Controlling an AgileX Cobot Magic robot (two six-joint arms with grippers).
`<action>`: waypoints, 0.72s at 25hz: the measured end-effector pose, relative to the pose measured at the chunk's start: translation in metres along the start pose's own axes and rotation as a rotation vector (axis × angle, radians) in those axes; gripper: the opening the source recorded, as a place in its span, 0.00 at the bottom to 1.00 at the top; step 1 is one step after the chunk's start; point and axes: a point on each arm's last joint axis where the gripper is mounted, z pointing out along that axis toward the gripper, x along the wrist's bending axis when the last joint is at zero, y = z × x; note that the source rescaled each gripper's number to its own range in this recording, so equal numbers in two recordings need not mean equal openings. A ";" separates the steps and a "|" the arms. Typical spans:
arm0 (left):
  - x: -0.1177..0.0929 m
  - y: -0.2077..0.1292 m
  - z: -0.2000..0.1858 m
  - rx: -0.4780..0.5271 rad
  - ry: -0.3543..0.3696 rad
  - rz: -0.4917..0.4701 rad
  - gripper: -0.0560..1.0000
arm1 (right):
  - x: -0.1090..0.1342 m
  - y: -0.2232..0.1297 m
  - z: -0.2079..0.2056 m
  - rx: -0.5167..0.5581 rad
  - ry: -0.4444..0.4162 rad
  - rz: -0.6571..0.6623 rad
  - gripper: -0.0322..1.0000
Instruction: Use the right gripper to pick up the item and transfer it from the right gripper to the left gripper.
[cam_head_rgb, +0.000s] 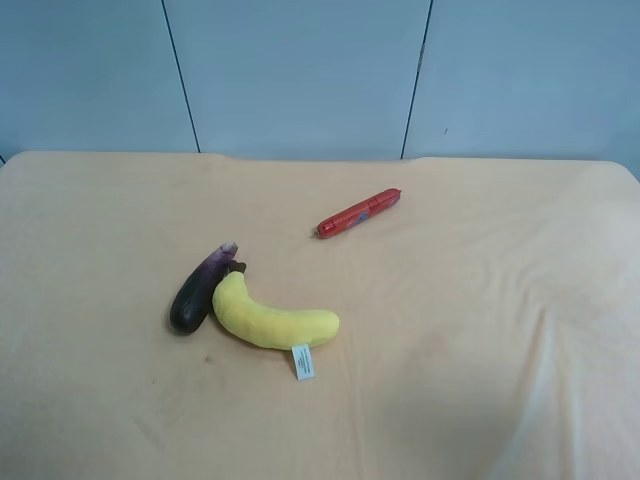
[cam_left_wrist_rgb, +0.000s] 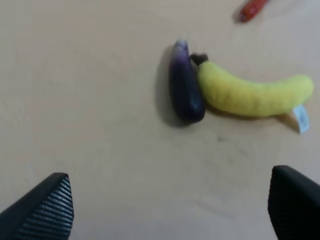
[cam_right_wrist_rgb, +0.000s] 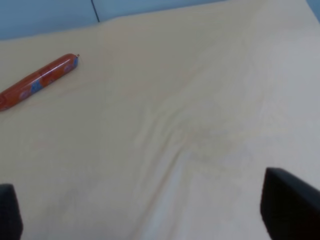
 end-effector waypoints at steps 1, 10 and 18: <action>0.000 -0.002 0.001 0.004 0.000 0.005 0.71 | 0.000 0.000 0.000 0.000 0.000 0.000 0.87; 0.000 -0.002 0.001 -0.001 0.007 0.007 0.71 | 0.000 0.000 0.000 0.000 0.000 0.000 0.87; -0.004 -0.006 -0.006 -0.078 0.143 -0.034 0.71 | 0.000 0.000 0.000 0.000 0.000 0.000 0.87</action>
